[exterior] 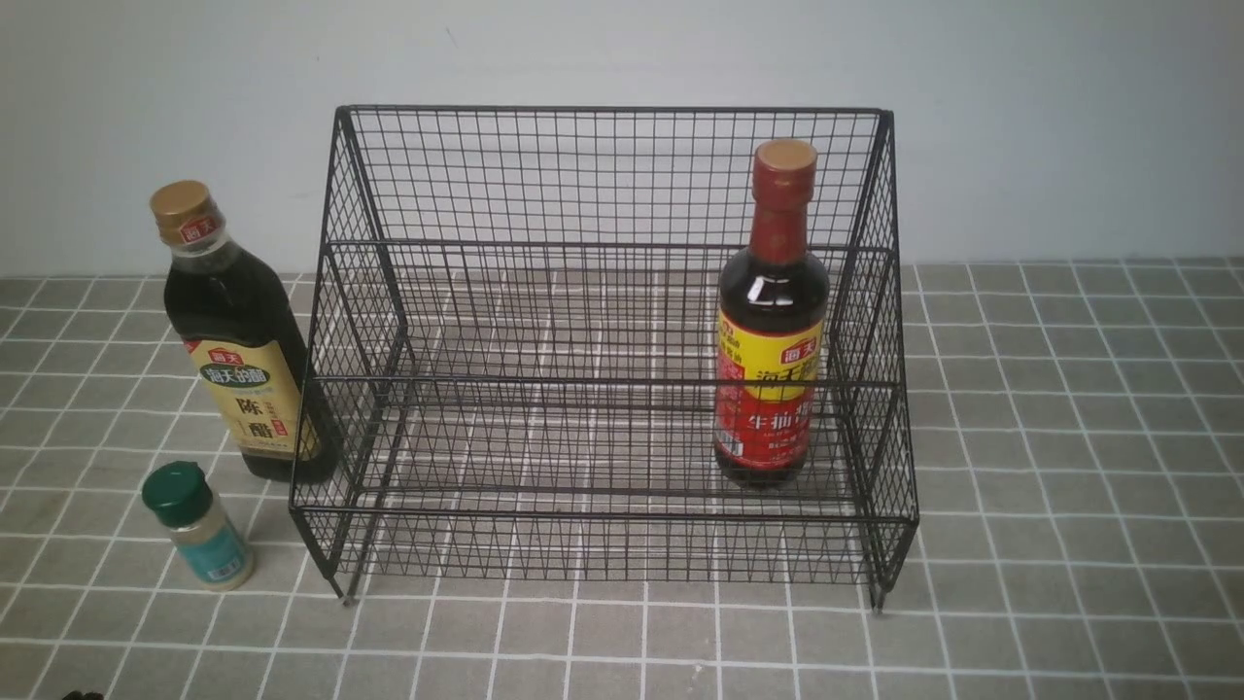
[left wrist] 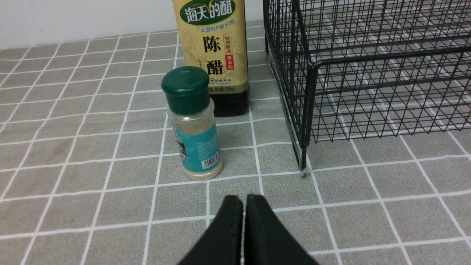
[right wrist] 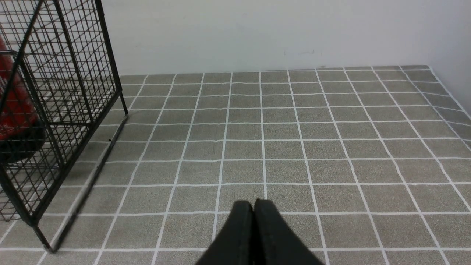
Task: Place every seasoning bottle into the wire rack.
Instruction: Use the left arm to grab the condiment bottle farthest to it
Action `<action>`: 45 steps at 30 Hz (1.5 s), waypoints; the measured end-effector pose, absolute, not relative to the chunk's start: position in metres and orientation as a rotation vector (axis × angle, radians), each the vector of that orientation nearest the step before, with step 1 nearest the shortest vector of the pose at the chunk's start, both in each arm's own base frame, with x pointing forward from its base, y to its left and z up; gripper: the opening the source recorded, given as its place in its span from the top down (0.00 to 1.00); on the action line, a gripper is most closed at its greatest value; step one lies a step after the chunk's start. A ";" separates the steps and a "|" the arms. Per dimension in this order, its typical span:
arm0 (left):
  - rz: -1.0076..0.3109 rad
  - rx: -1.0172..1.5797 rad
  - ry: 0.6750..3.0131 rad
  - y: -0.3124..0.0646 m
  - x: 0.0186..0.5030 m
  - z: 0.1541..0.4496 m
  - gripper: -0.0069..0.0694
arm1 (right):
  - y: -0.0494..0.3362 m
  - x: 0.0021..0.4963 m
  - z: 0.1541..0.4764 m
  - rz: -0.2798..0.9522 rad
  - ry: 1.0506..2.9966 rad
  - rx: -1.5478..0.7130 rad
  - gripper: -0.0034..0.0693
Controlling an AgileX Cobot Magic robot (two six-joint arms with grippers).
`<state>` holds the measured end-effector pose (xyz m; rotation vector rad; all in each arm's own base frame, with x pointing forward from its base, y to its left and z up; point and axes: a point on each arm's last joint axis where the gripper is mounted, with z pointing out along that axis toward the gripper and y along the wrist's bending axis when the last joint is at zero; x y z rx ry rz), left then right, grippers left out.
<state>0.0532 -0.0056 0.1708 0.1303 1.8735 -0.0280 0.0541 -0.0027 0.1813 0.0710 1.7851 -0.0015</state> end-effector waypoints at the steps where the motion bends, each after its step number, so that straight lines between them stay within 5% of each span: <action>1: -0.028 0.130 1.873 -0.006 0.053 0.171 0.92 | -0.003 0.054 0.181 -0.001 1.785 0.071 0.97; 24: -0.041 0.114 1.843 -0.006 0.054 0.174 0.92 | -0.003 0.054 0.181 -0.002 1.786 0.070 0.97; 34: -0.336 -0.290 1.286 0.004 0.055 0.222 0.92 | -0.003 0.054 0.181 -0.003 1.786 0.069 0.97; 38: -0.311 -0.315 1.153 0.010 0.053 0.233 0.92 | -0.003 0.054 0.181 -0.003 1.786 0.069 0.97; 45: -0.143 -0.085 1.305 -0.002 0.087 0.277 0.92 | -0.003 0.054 0.181 -0.003 1.786 0.069 0.97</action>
